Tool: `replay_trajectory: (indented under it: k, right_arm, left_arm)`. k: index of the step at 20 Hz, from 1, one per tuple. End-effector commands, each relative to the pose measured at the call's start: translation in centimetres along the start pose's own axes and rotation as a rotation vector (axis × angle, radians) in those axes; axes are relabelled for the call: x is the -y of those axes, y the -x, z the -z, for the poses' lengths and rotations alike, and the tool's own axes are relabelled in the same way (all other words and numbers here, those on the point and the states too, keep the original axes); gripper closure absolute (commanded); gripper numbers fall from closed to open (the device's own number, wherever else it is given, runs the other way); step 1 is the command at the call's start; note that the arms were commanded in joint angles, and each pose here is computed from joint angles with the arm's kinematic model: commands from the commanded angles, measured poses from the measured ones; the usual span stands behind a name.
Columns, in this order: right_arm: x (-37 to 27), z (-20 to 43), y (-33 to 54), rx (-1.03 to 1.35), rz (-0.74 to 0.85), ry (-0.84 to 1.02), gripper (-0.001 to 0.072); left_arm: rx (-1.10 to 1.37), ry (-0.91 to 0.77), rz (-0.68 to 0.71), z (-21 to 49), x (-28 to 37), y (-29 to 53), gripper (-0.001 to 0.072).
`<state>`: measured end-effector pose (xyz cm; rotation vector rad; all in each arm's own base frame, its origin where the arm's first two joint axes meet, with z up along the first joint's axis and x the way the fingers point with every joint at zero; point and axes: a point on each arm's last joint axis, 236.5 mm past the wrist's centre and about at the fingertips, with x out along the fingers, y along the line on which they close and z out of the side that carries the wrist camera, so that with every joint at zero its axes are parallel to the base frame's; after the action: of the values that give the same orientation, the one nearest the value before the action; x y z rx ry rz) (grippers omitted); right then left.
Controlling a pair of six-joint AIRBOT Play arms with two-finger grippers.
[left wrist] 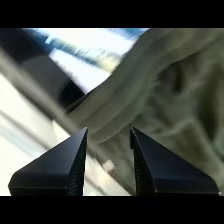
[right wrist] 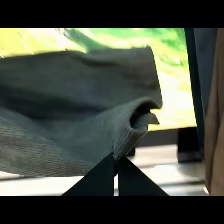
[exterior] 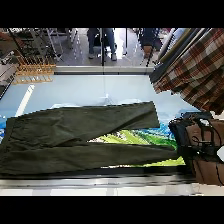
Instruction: Fold the clothes and pants, and hang the long-sleeved shirts on hangers.
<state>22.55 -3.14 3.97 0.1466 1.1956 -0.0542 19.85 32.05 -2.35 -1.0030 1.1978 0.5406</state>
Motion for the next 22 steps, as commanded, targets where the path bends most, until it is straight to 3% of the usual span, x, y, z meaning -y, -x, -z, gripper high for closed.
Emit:
replay_trajectory:
  k: [1,2,3,6,10,15,16,18,19,22]
  right_arm:
    - [-0.1,-1.2,0.0,0.054,-0.003,-0.013,0.0688]
    - [-0.1,-1.2,0.0,0.053,-0.004,-0.012,0.0688]
    - [-0.1,-1.2,0.0,0.054,-0.004,-0.009,0.0688]
    - [0.0,-1.3,0.0,0.056,-0.001,-0.005,0.0688]
    - [-0.1,-1.2,0.0,0.053,-0.003,-0.006,0.0688]
    - [-0.1,-1.2,0.0,0.052,-0.005,-0.006,0.0688]
    - [-0.1,-1.0,0.0,0.046,-0.006,-0.006,0.0688]
    - [-0.2,-0.9,0.0,0.040,-0.008,-0.007,0.0688]
    - [-0.3,-1.0,0.0,0.045,-0.012,-0.008,0.0688]
    - [-1.4,-3.8,0.3,0.160,-0.063,-0.037,0.0689]
  left_arm:
    - [-0.017,0.125,-0.066,3.5,-2.7,-2.7,0.0366]
    - [0.002,0.149,-0.047,4.0,-2.6,-3.2,0.0179]
    - [0.015,0.173,-0.033,4.6,-2.6,-3.6,0.0065]
    - [0.017,0.228,-0.011,5.9,-3.2,-4.7,0.0065]
    - [0.122,0.323,0.133,3.6,-0.5,-5.6,0.0065]
    - [0.091,0.359,0.138,5.1,-0.4,-8.4,0.0070]
    - [0.096,0.365,0.132,5.2,-0.6,-8.7,0.0119]
    - [0.118,0.372,0.127,4.8,-0.9,-8.7,0.0611]
    - [0.142,0.385,0.154,4.2,-0.4,-8.5,0.0687]
    - [0.234,0.418,0.372,0.9,3.9,-6.5,0.0688]
